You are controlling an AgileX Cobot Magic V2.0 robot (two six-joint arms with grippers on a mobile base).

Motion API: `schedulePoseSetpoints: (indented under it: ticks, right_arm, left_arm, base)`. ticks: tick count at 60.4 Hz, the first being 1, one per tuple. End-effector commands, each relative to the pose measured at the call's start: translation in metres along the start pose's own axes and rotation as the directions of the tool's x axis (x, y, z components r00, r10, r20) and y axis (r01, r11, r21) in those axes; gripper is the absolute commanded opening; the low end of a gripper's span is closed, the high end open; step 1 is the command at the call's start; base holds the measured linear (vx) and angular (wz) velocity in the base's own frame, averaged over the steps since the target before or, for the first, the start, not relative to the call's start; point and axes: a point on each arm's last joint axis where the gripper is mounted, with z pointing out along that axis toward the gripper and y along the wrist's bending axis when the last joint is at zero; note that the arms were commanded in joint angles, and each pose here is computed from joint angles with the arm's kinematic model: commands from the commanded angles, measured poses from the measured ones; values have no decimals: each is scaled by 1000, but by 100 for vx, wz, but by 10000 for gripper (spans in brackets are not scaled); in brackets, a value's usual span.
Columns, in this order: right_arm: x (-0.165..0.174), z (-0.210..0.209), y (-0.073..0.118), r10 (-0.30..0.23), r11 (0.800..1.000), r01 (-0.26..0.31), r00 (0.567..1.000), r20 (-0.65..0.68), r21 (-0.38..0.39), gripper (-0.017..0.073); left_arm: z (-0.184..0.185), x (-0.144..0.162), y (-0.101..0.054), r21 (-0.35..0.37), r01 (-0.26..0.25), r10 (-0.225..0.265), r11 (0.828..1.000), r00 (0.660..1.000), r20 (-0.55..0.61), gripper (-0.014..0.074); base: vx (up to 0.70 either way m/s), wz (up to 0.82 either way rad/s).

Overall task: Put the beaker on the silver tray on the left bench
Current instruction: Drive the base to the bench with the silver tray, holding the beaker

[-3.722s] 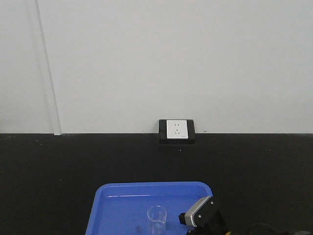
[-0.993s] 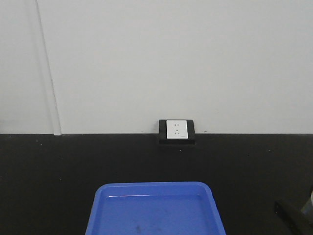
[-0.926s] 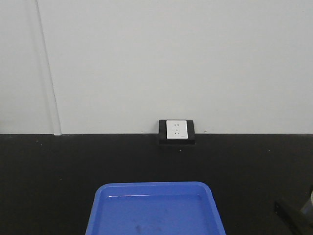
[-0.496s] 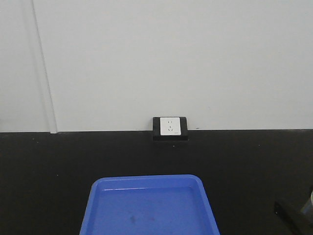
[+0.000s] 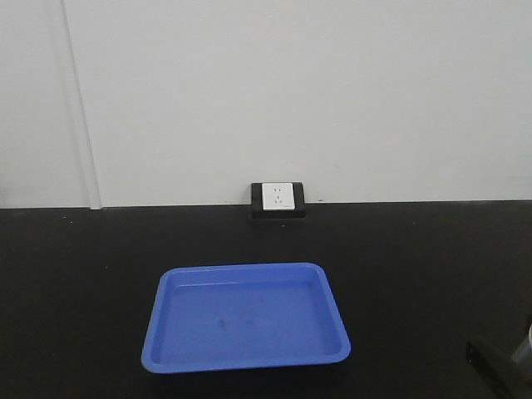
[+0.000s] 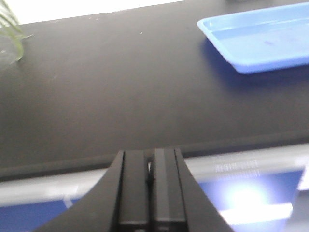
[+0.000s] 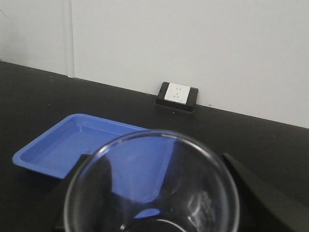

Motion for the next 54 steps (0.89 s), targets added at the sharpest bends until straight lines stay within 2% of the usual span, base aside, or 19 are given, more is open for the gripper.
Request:
schedulePoseSetpoints:
  ticks: [1, 22, 54]
  right_arm:
    - [-13, -2, 1, -1, 1000, 2, 999, 51, -23, -11]
    - [-13, -2, 1, -1, 1000, 2, 999, 51, -23, -11]
    - [-13, -2, 1, -1, 1000, 2, 999, 51, -23, -11]
  left_arm:
    - [2, -1, -1, 6, 2, -3, 1000, 998, 63, 1]
    - [2, -1, -1, 6, 2, -3, 1000, 998, 63, 1]
    - [2, -1, -1, 6, 2, -3, 1000, 998, 63, 1]
  base:
    - [-31, 9]
    - [-34, 21]
    - [-38, 44]
